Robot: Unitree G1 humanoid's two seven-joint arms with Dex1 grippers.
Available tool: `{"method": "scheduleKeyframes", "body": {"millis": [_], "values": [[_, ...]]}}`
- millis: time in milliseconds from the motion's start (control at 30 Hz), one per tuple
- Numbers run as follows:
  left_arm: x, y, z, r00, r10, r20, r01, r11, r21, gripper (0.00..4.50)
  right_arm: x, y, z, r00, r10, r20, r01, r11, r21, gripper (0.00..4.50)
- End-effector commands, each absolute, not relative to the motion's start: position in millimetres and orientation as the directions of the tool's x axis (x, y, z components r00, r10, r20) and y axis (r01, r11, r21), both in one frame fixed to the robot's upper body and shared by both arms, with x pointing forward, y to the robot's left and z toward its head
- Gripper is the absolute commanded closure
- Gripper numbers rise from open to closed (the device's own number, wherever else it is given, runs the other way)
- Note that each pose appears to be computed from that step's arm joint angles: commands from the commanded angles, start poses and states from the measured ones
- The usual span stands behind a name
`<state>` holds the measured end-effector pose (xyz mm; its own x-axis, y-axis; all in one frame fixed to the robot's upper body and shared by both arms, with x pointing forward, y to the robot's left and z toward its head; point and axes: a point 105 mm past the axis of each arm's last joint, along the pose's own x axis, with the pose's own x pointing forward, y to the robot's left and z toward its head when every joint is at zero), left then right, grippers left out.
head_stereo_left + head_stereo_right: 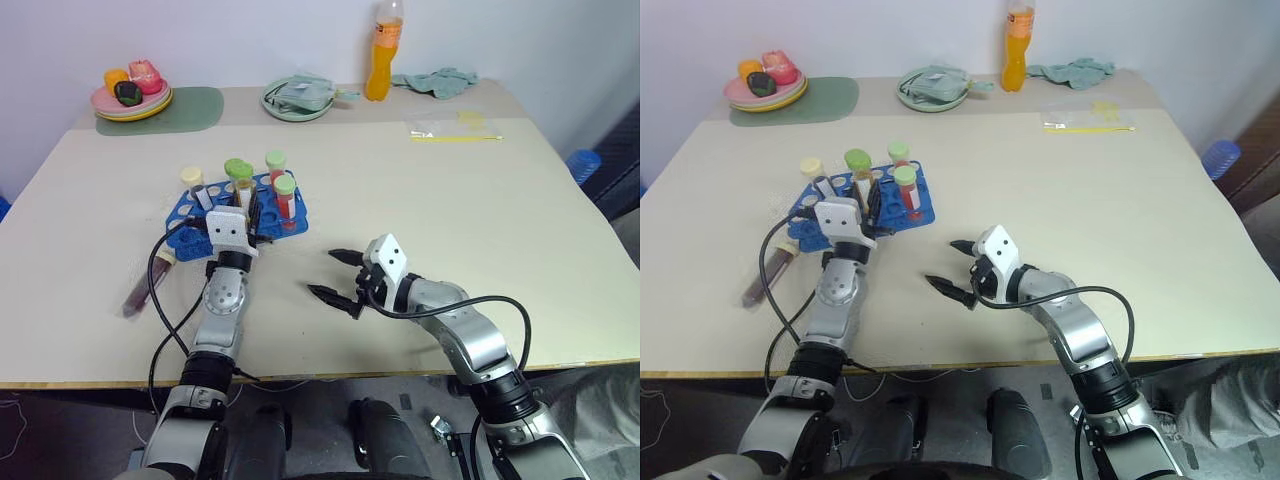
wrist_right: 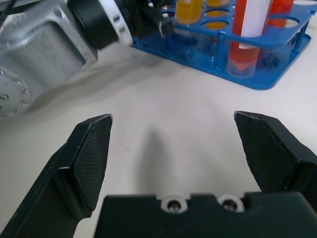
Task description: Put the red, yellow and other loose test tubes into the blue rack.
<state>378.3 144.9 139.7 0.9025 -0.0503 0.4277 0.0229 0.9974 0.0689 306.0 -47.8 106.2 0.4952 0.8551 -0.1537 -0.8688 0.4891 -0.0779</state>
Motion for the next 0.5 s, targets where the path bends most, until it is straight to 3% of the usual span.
{"method": "scheduleKeyframes", "body": {"millis": [33, 67, 267, 500], "values": [[377, 147, 146, 0.886, -0.041, 0.461, 0.011, 0.998, 0.068, 3.7, 304, -48, 120, 0.499, 0.86, -0.106, -0.866, 0.491, -0.097, 0.14], [377, 146, 145, 0.888, -0.056, 0.456, 0.026, 0.997, 0.072, 3.7, 304, -48, 120, 0.499, 0.86, -0.106, -0.866, 0.491, -0.097, 0.14], [361, 158, 164, 0.859, -0.031, 0.51, 0.039, 0.999, -0.005, 0.9, 303, -46, 122, 0.495, 0.863, -0.101, -0.868, 0.487, -0.098, 0.14], [311, 203, 226, 0.812, 0.041, 0.583, -0.013, 0.999, -0.052, 0.9, 301, -48, 122, 0.495, 0.864, -0.095, -0.869, 0.488, -0.087, 0.14]]}}
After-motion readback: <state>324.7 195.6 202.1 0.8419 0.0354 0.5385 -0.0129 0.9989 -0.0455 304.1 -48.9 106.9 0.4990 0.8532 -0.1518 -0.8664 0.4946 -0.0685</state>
